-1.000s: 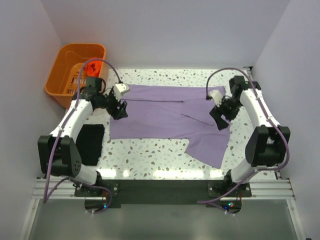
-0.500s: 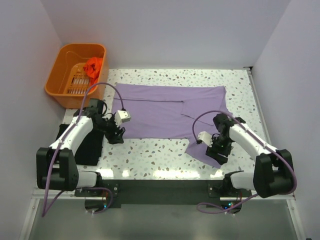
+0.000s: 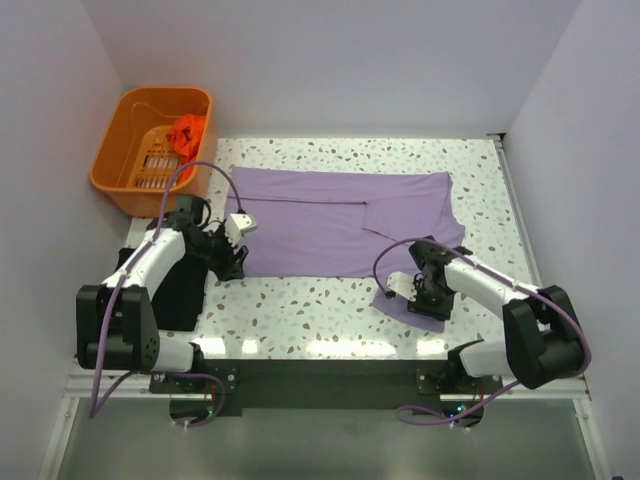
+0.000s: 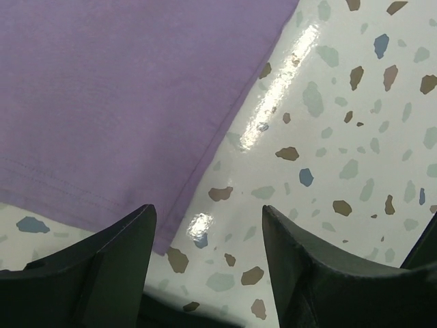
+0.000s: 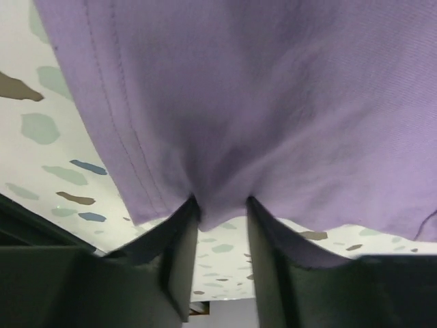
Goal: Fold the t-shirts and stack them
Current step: Fold the tshirt
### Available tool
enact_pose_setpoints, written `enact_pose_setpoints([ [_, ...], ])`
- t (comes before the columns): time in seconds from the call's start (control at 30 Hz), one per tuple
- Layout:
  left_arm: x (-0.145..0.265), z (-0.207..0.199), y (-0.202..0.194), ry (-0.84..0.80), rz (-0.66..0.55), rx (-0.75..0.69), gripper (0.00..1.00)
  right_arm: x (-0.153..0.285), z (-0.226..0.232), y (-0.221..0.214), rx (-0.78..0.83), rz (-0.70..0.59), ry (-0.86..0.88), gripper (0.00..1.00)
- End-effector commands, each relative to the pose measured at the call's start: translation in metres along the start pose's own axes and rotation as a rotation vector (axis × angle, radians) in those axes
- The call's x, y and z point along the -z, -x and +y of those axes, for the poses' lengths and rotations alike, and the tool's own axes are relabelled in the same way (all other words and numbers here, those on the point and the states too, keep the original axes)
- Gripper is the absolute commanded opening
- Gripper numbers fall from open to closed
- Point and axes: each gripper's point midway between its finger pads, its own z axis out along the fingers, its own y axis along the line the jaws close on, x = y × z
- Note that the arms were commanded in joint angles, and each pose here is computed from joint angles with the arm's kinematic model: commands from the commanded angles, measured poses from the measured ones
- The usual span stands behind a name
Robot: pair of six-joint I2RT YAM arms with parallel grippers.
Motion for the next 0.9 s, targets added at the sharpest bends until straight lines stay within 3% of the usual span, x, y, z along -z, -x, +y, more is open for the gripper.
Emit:
enact_pose_setpoints([
  [0.0, 0.006, 0.018, 0.008, 0.05, -0.036, 0.016, 0.68, -0.015, -0.006, 0.008, 0.009, -0.016, -0.028, 0.35],
  [0.03, 0.006, 0.018, 0.007, 0.049, -0.033, 0.007, 0.67, -0.015, -0.006, 0.007, 0.011, -0.011, -0.025, 0.19],
  [0.07, 0.006, 0.018, 0.005, 0.05, -0.019, -0.003, 0.65, -0.016, -0.005, 0.007, 0.007, -0.005, -0.018, 0.1],
  [0.1, 0.007, 0.021, 0.006, 0.053, -0.016, -0.038, 0.63, -0.013, -0.008, 0.009, 0.003, -0.01, -0.022, 0.02],
  [0.13, 0.008, 0.022, 0.006, 0.051, -0.012, -0.06, 0.62, -0.011, -0.006, 0.009, 0.001, -0.009, -0.011, 0.0],
  [0.33, 0.008, 0.021, -0.005, 0.0, 0.039, -0.295, 0.45, 0.019, -0.01, 0.027, -0.03, -0.089, 0.003, 0.0],
  [0.57, -0.002, 0.029, -0.026, -0.043, 0.114, -0.487, 0.41, 0.04, -0.02, 0.04, -0.071, -0.136, 0.0, 0.0],
  [0.87, -0.017, 0.033, -0.058, -0.09, 0.21, -0.553, 0.43, 0.055, -0.024, 0.035, -0.09, -0.143, -0.016, 0.0],
])
